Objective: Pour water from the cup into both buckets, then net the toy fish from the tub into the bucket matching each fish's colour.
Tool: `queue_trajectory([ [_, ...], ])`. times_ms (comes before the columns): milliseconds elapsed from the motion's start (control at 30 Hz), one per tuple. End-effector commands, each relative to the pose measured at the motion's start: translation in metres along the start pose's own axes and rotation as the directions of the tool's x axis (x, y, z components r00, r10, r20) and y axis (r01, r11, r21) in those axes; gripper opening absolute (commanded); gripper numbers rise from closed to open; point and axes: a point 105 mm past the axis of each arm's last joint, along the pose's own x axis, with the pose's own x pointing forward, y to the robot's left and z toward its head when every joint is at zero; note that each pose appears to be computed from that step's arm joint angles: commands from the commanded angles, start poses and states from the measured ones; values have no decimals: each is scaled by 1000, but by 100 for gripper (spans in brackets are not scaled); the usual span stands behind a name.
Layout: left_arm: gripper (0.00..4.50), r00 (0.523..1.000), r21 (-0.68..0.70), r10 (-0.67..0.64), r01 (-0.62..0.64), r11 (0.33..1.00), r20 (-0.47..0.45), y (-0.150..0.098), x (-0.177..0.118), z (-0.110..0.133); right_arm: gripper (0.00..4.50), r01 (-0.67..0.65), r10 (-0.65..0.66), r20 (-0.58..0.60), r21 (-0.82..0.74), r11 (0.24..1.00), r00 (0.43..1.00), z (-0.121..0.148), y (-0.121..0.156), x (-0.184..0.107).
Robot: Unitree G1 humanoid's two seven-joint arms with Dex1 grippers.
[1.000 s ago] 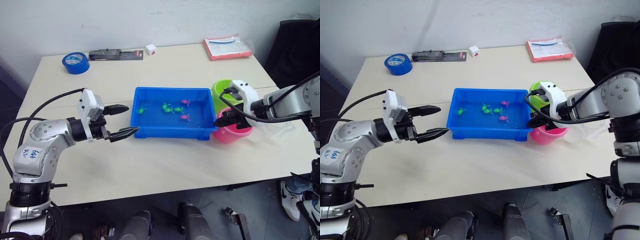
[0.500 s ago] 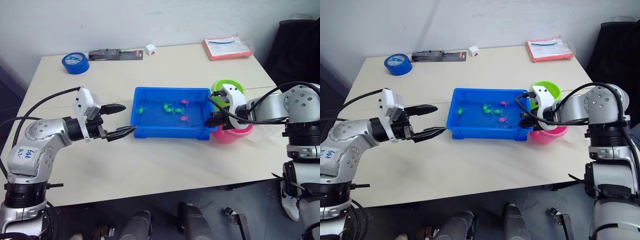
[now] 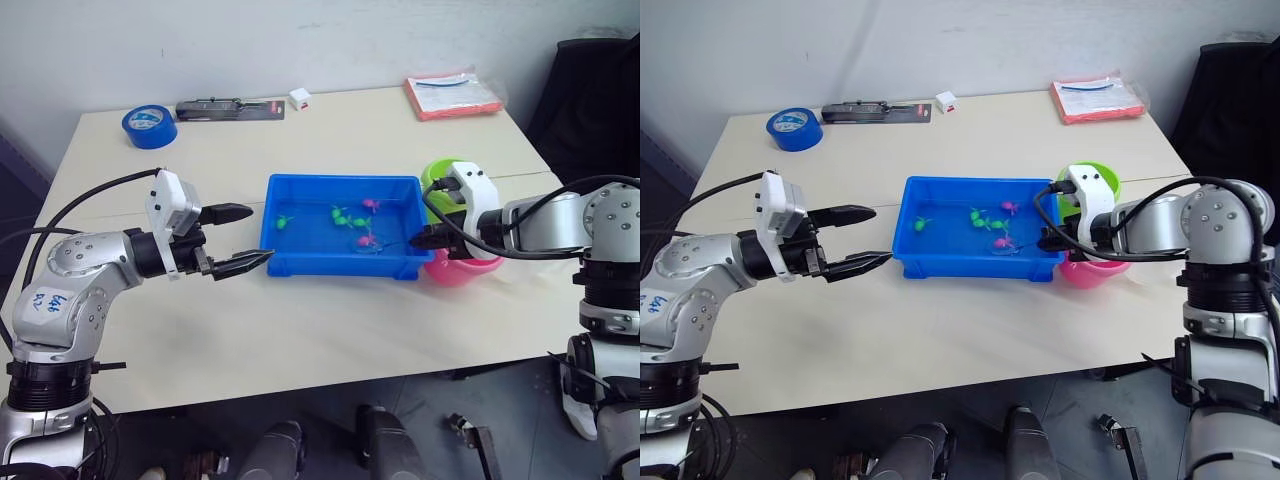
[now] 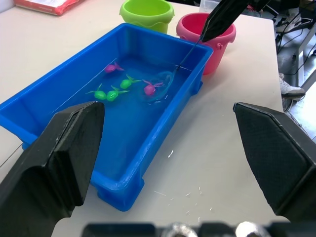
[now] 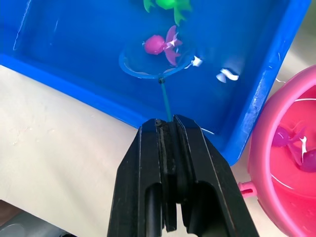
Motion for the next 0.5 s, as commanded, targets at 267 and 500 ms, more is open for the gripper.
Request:
queue_trajectory([
  [267,450,997,52,-74,72,996,31,5,8,14,78,-8,16,133,-56,998,991,4,8,-29],
  [500,450,991,69,-125,122,990,41,7,15,18,78,2,16,209,-88,996,978,-2,11,-47],
])
